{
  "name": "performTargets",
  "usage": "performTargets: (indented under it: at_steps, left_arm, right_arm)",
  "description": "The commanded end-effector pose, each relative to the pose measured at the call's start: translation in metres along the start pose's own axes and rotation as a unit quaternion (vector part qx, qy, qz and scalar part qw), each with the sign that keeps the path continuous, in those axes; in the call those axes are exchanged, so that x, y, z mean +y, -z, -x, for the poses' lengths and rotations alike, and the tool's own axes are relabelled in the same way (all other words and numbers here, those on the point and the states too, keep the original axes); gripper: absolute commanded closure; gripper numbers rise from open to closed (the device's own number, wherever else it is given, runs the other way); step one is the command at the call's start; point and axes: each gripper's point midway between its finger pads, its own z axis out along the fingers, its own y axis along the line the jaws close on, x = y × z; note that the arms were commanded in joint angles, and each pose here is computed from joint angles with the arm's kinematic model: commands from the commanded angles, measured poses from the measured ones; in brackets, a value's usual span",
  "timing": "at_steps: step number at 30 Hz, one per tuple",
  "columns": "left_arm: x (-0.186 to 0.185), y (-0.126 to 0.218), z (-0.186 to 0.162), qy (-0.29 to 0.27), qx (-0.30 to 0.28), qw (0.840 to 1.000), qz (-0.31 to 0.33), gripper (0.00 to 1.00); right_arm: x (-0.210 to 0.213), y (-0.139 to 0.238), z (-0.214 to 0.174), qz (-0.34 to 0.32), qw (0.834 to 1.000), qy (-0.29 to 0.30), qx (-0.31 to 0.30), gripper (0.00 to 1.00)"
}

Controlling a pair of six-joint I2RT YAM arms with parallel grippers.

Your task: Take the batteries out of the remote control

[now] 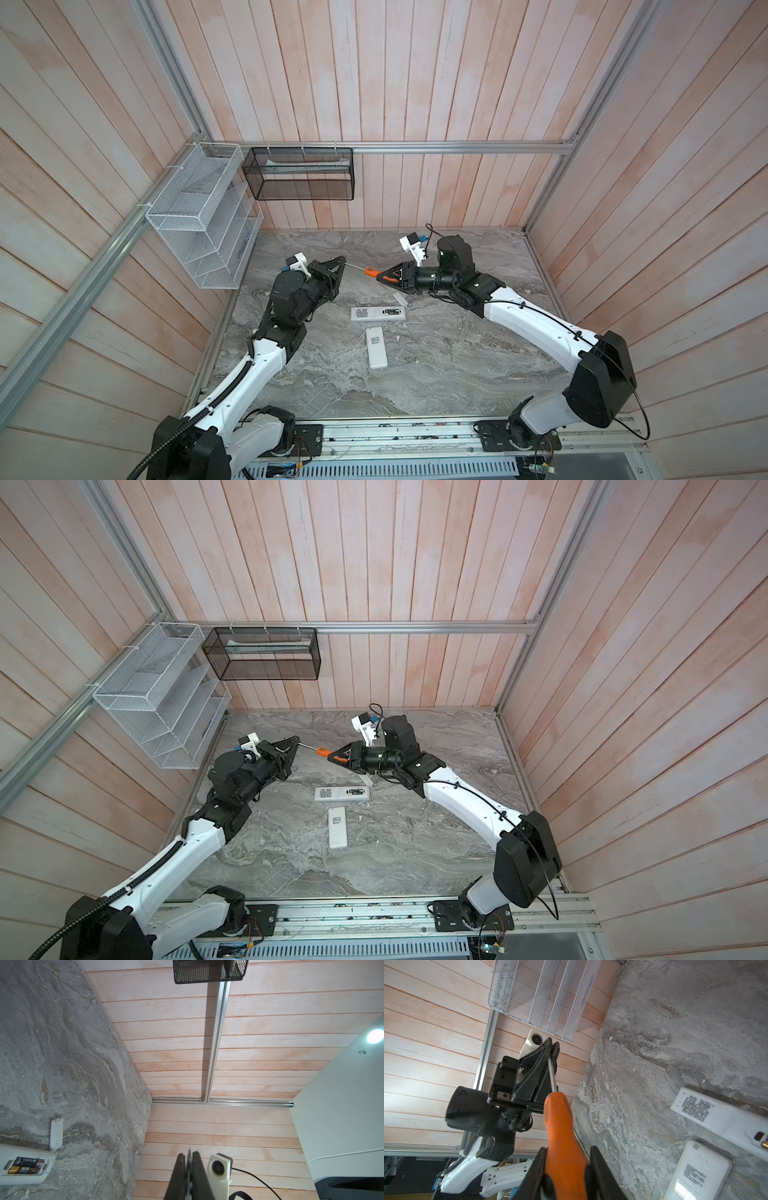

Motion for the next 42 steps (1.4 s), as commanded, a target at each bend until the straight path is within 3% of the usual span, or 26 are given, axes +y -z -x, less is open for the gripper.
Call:
performTargets:
  at_steps: [1, 7, 10, 12, 14, 18, 23, 29, 33, 37, 42]
  left_arm:
    - [0.01, 0.003, -0.001, -0.007, -0.001, 1.0, 0.006, 1.0]
    - [0.013, 0.007, 0.001, -0.003, 0.001, 1.0, 0.008, 0.96]
    - [0.015, 0.011, 0.003, -0.008, 0.004, 1.0, 0.01, 0.62]
    - [0.015, 0.015, 0.004, -0.02, 0.01, 1.0, 0.015, 0.48]
    - [0.016, 0.017, 0.002, -0.038, 0.029, 0.999, 0.022, 0.4]
    - [0.026, 0.02, -0.008, -0.093, 0.095, 0.989, 0.066, 0.31]
    - [0.052, 0.028, -0.028, -0.16, 0.19, 0.958, 0.146, 0.3]
    - [0.096, 0.038, -0.044, -0.196, 0.279, 0.915, 0.216, 0.3]
    - [0.118, 0.037, -0.059, -0.251, 0.342, 0.87, 0.253, 0.3]
    - [0.12, 0.025, -0.068, -0.323, 0.375, 0.831, 0.253, 0.27]
    - [0.112, 0.007, -0.07, -0.395, 0.397, 0.802, 0.206, 0.15]
  right_arm:
    - [0.018, 0.004, 0.013, 0.023, 0.999, 0.024, -0.018, 0.75]
    - [0.011, 0.007, 0.01, 0.011, 1.0, 0.026, -0.01, 0.88]
    - [0.007, 0.012, 0.007, -0.002, 0.999, 0.033, -0.006, 0.9]
    - [0.003, 0.018, 0.007, -0.017, 0.999, 0.036, -0.008, 0.9]
    - [-0.003, 0.027, 0.008, -0.033, 0.999, 0.035, -0.012, 0.91]
    - [-0.021, 0.05, 0.014, -0.089, 0.995, 0.03, -0.027, 0.91]
    - [-0.051, 0.087, 0.009, -0.182, 0.983, 0.019, -0.029, 0.92]
    - [-0.076, 0.118, -0.01, -0.245, 0.969, -0.005, -0.017, 0.92]
    - [-0.082, 0.129, -0.021, -0.257, 0.966, -0.02, -0.019, 0.92]
    - [-0.083, 0.135, -0.025, -0.257, 0.966, -0.034, -0.028, 0.92]
    - [-0.083, 0.139, -0.028, -0.262, 0.964, -0.047, -0.018, 0.92]
